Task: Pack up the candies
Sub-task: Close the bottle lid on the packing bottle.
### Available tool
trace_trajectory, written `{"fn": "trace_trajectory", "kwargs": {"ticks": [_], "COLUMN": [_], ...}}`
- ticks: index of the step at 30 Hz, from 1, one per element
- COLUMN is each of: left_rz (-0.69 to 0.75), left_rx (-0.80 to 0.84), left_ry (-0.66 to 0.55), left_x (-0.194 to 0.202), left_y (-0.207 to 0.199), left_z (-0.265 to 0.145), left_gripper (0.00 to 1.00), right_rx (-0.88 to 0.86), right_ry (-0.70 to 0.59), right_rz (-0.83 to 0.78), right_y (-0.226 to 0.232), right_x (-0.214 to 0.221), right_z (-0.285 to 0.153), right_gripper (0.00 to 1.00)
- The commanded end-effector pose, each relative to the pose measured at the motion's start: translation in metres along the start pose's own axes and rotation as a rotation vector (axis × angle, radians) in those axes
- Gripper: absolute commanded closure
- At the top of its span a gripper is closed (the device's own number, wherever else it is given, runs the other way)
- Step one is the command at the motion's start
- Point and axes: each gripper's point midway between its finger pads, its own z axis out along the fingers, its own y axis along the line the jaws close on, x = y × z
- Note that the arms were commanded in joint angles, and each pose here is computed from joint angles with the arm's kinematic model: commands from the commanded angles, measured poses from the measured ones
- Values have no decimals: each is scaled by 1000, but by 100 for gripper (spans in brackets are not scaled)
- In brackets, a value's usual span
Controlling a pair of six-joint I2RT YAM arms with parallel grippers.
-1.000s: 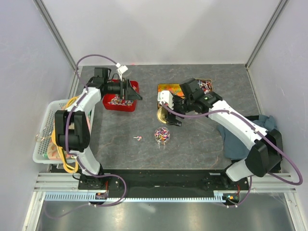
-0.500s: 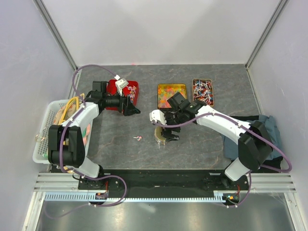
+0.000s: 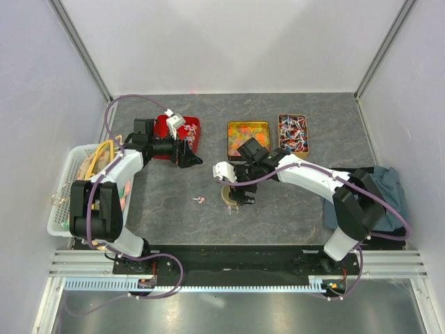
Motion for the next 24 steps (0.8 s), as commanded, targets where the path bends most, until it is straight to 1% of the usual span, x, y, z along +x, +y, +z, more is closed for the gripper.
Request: {"fn": "trace_trajectory", "kwargs": {"ticks": [1, 10, 24], "left_rz": [46, 47, 37], "left_rx": [7, 22, 38], "left_ry": [-24, -28, -24], "left_x": [-5, -6, -2], "left_y": [1, -2, -3], "left_z": [1, 1, 2], "left_gripper": [0, 1, 0], "right_rx": [6, -21, -75], "right_ry": [-11, -3, 10], "right_rz": [-4, -1, -8], "right_y": [-3, 1, 9], "right_x": [0, 3, 1], "right_z": [7, 10, 1], "right_gripper": [24, 23, 22]}}
